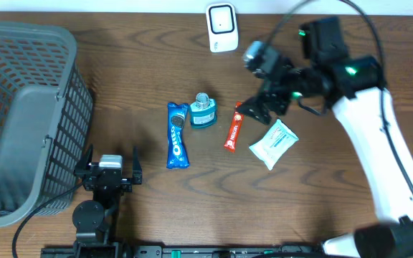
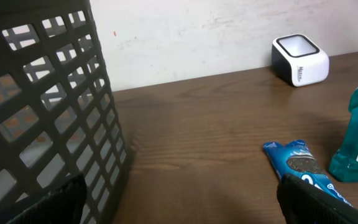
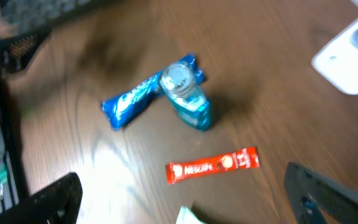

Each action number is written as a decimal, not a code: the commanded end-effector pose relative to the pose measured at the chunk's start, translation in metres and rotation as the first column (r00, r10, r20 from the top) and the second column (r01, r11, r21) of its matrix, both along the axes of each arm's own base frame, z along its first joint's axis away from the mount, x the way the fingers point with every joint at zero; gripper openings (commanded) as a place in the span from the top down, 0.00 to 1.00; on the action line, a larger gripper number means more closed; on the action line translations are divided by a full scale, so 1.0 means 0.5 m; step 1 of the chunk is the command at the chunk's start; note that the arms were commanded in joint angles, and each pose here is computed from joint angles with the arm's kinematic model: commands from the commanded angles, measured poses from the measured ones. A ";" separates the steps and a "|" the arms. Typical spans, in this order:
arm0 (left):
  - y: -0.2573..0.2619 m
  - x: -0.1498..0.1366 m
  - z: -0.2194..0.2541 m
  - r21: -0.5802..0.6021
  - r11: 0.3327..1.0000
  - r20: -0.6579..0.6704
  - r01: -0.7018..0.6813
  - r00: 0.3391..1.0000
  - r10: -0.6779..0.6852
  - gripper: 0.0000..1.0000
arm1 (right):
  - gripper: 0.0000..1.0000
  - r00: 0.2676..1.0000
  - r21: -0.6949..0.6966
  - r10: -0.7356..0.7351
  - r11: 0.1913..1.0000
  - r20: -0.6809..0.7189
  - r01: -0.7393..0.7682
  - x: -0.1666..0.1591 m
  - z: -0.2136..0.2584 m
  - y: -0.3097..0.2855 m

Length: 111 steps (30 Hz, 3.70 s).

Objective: Scan the item barcode
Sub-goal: 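Move the right gripper over the table toward the teal bottle, then grasp the teal bottle cap with the right gripper and lift it, then hold the teal bottle up in front of the white scanner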

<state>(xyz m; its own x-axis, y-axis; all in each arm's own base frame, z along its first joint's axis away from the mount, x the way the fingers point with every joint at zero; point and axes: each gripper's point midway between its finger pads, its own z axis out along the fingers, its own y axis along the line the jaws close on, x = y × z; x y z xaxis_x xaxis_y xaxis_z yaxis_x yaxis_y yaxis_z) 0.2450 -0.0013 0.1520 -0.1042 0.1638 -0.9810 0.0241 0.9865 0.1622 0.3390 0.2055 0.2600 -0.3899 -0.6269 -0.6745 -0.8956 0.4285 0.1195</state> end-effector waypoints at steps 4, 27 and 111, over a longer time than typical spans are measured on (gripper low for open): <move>0.002 -0.002 -0.029 -0.012 1.000 -0.045 -0.006 0.999 0.006 0.02 | 0.01 0.960 -0.252 0.274 0.934 0.053 -0.253 0.021 -0.081 0.074; 0.002 -0.002 -0.029 -0.012 1.000 -0.045 -0.006 0.999 0.006 0.02 | 0.01 0.887 -0.465 0.448 0.813 0.115 -0.350 0.094 -0.257 0.199; 0.002 -0.002 -0.029 -0.012 1.000 -0.045 -0.006 0.999 0.006 0.02 | 0.95 0.988 -0.036 -0.032 0.999 -0.148 0.027 0.144 -0.060 0.207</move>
<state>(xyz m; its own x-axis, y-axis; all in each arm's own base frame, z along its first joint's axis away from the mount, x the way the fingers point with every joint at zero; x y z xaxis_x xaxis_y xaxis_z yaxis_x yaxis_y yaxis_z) 0.2450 -0.0013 0.1523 -0.1038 0.1638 -0.9810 0.0241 0.9865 0.1622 0.3887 0.3213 0.2210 -0.5277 -0.6292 -0.5706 -0.8491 0.3715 0.3756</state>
